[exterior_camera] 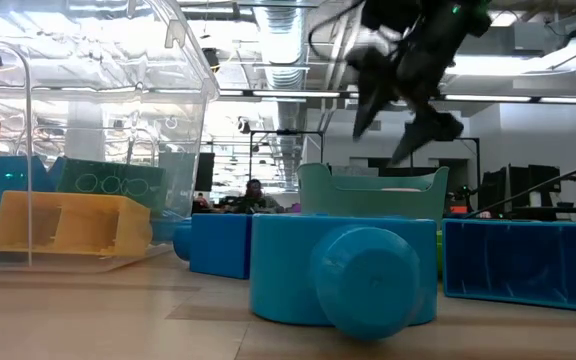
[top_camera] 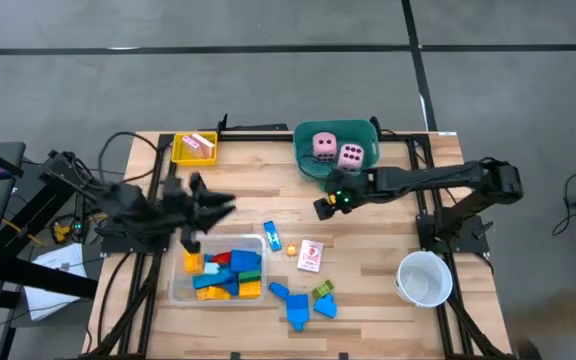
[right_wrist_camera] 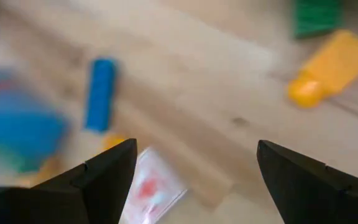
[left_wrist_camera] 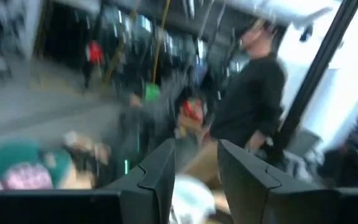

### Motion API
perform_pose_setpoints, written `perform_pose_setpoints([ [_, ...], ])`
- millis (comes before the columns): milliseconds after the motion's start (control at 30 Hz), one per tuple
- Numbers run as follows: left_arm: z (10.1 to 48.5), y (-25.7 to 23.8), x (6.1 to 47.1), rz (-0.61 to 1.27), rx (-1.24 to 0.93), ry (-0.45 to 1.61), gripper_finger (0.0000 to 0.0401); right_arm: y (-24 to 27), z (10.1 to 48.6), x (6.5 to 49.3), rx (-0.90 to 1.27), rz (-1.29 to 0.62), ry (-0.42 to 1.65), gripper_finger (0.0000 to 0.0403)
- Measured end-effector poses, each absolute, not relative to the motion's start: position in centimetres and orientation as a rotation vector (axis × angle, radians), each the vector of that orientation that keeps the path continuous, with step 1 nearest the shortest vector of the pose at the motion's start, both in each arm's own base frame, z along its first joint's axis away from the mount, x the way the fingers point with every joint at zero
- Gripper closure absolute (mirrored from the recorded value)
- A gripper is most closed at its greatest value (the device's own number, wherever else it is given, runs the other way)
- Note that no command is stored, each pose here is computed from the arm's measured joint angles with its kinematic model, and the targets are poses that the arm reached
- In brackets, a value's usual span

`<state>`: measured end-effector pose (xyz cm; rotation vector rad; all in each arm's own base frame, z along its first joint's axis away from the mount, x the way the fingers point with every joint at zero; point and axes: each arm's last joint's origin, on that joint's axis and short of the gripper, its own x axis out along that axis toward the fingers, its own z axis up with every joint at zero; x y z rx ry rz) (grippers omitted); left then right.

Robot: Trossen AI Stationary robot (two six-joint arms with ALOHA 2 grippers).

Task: Pick & Place Toys
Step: Put the yellow game piece into the transparent bin

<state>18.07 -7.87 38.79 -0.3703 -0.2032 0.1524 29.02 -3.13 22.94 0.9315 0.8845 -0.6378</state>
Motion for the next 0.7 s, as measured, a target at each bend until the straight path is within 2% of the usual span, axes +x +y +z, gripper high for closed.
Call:
perform_pose_setpoints([
  [133, 40.1, -7.4, 17.3, 0.17, -0.297, -0.297, 0.0286, -2.6, 21.4, 29.7, 0.909, -0.813, 0.849, 0.0081],
  [333, 40.0, -7.6, 17.6, 0.172, -0.28, -0.294, 0.0286, -2.2, 19.7, 29.6, 0.863, -1.028, 0.821, 0.0081],
  [700, 38.5, -8.7, 19.5, 0.173, -0.241, -0.228, 0.0286, -3.4, 16.6, 30.4, 0.871, -1.141, 0.869, 0.0081],
])
